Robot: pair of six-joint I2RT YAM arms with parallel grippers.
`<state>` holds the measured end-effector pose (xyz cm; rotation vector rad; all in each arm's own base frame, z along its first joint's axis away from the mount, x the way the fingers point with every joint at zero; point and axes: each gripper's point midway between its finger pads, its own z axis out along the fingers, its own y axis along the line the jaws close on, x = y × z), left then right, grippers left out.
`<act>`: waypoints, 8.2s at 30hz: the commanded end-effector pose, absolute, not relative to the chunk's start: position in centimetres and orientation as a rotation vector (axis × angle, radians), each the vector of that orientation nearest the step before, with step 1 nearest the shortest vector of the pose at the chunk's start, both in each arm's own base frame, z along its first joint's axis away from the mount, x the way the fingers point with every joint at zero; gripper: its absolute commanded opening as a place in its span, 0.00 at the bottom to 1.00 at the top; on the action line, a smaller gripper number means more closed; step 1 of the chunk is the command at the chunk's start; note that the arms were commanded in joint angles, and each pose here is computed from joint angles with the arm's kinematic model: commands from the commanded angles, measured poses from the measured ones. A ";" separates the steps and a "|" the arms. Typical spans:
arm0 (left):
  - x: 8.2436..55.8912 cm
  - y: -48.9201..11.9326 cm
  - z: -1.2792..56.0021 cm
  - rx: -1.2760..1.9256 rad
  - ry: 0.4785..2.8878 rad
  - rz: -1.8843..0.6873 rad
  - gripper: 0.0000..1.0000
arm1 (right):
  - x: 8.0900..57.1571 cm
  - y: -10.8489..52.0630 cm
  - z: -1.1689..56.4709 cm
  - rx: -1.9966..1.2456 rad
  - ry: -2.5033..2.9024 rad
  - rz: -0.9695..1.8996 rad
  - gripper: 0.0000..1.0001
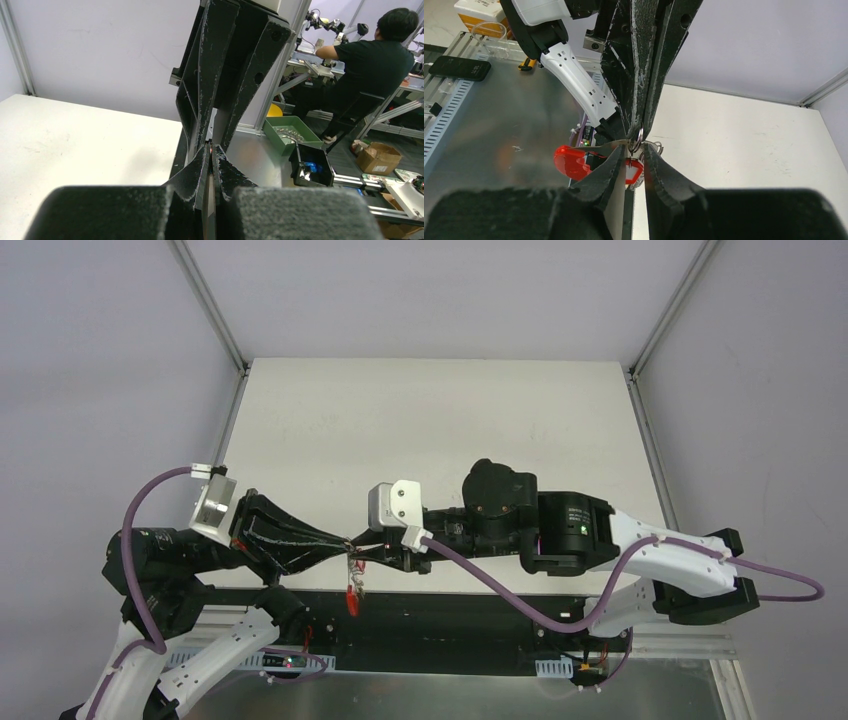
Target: Put the keys on the keyring
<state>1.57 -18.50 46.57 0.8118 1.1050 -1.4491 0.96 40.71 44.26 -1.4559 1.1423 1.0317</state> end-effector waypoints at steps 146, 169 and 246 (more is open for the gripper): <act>1.7 -19.5 46.7 0.885 1.179 -1.485 0.00 | 1.3 38.1 46.4 -1.350 0.992 0.874 0.25; 1.8 -19.1 47.3 0.849 1.157 -1.455 0.00 | 0.8 38.4 44.0 -1.411 1.039 0.876 0.00; 10.5 -20.2 46.2 0.563 1.323 -1.242 0.00 | 8.1 39.2 37.2 -1.011 1.367 0.976 0.53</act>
